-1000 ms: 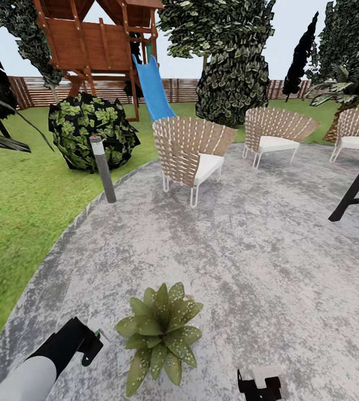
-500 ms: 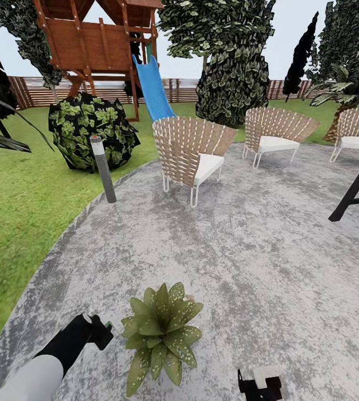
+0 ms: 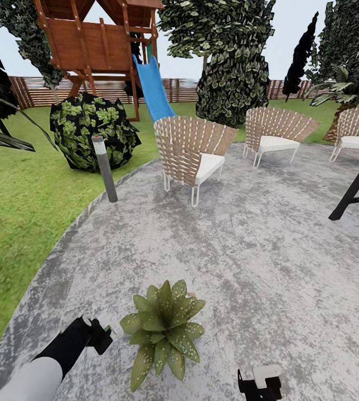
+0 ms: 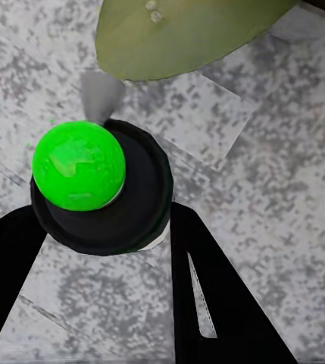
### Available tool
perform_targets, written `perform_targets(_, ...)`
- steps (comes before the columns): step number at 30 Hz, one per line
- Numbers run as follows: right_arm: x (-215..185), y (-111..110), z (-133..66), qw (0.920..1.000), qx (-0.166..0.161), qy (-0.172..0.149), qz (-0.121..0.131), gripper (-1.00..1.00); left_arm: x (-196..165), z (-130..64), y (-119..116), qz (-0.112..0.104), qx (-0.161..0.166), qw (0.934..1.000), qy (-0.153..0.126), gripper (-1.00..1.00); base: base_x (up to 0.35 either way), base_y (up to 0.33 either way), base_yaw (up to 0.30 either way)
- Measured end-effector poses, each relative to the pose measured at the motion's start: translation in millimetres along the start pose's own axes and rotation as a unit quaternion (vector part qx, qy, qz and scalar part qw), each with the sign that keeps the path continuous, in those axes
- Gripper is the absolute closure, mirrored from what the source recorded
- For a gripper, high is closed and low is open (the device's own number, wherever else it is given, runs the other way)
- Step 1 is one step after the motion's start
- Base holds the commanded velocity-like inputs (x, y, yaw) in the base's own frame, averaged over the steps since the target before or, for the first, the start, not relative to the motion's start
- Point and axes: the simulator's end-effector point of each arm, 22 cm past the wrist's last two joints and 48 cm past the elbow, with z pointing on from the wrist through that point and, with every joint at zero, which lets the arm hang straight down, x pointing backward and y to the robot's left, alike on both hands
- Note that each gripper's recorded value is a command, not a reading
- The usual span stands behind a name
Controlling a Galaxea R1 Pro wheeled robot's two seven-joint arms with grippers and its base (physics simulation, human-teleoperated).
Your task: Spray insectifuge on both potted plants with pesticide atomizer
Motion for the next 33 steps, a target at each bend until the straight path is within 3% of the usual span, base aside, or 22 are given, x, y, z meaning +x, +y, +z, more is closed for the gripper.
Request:
perform_targets(5, 0.0, 0.0, 0.0, 1.0, 0.0, 0.0, 0.0, -1.0, 27.1, 5.5, -14.2, 0.004, 0.018, 0.9995, 0.024, 1.0, 0.0, 0.0, 0.0)
perform_targets(8, -0.2, 1.0, -0.1, 1.0, -0.001, 0.0, 0.0, -1.0, 28.5, 2.7, -34.9, 0.008, 0.069, 0.9973, 0.026, 1.0, 0.0, 0.0, 0.0)
perform_targets(10, -0.3, 1.1, -0.1, 1.0, -0.001, 0.0, 0.0, -1.0, 26.0, 0.4, -35.4, 0.007, 0.076, 0.9968, 0.023, 1.0, 0.0, 0.0, 0.0)
perform_targets(15, 0.0, 1.2, -0.3, 1.0, -0.001, 0.0, 0.0, -1.0, 22.1, -0.8, -32.4, 0.004, 0.075, 0.997, 0.02, 1.0, 0.0, 0.0, 0.0)
perform_targets(18, -0.7, 3.5, -0.4, 1.0, -0.002, 0.0, 0.001, -1.0, 29.3, -2.0, -19.1, 0.003, 0.061, 0.9979, 0.024, 1.0, -0.01, -0.007, 0.0)
perform_targets(27, -0.3, 3.3, -0.1, 1.0, -0.002, 0.0, 0.002, -1.0, 27.5, -1.5, -19.3, 0.0, 0.061, 0.9979, 0.022, 1.0, -0.294, 0.027, -0.058)
perform_targets(31, -0.4, 4.3, -0.5, 1.0, -0.002, 0.0, 0.002, -1.0, 27.2, -2.6, -16.3, -0.002, 0.059, 0.9981, 0.021, 1.0, -0.045, 0.177, -0.045)
perform_targets(33, -0.8, 4.2, -0.4, 1.0, -0.002, 0.0, 0.003, -1.0, 26.3, -1.0, -7.3, -0.002, 0.035, 0.9992, 0.019, 1.0, -0.001, 0.019, -0.001)
